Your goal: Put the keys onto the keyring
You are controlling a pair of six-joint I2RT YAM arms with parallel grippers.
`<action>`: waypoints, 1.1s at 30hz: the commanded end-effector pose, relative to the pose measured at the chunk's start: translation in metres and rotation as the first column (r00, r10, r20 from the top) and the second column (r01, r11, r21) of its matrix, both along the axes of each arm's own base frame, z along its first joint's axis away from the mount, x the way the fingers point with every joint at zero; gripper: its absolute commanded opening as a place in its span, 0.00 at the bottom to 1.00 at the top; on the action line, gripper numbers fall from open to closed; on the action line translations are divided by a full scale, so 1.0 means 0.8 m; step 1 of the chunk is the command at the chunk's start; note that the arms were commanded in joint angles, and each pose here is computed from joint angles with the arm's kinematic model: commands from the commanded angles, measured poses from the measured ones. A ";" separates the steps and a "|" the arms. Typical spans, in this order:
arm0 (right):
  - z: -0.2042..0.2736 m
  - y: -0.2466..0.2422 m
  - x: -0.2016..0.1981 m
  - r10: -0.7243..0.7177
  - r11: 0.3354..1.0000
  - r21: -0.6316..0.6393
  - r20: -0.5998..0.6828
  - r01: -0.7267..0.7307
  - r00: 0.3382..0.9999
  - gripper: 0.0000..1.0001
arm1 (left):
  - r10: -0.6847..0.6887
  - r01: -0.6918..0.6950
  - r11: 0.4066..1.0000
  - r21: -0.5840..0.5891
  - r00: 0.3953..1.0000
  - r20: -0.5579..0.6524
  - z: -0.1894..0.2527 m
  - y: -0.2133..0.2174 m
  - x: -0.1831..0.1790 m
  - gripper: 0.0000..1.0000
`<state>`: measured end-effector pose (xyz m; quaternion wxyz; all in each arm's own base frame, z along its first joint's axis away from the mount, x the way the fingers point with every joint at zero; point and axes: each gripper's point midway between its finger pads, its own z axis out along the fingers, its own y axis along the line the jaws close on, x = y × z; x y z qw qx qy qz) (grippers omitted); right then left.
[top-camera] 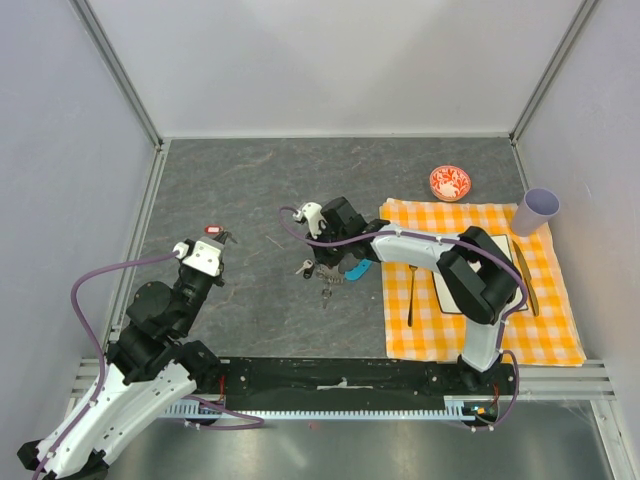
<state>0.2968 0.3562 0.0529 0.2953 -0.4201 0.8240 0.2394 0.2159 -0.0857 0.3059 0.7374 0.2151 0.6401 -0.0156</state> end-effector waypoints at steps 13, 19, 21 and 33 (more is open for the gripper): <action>-0.018 -0.010 0.021 -0.043 0.994 -0.097 0.102 0.053 0.994 0.10 | -0.020 0.021 0.998 -0.052 1.000 0.014 0.010 -0.006 0.001 0.02; -0.007 -0.014 0.030 -0.075 0.991 -0.098 0.141 0.089 0.987 0.13 | -0.019 0.019 0.998 -0.051 1.000 0.013 0.009 -0.006 0.001 0.02; -0.001 -0.018 0.035 -0.091 0.989 -0.101 0.165 0.109 0.982 0.14 | -0.019 0.019 0.998 -0.053 1.000 0.015 0.010 -0.006 0.001 0.02; 0.023 -0.036 0.054 -0.165 0.975 -0.103 0.270 0.199 0.949 0.20 | -0.019 0.019 0.998 -0.054 1.000 0.013 0.010 -0.006 0.001 0.02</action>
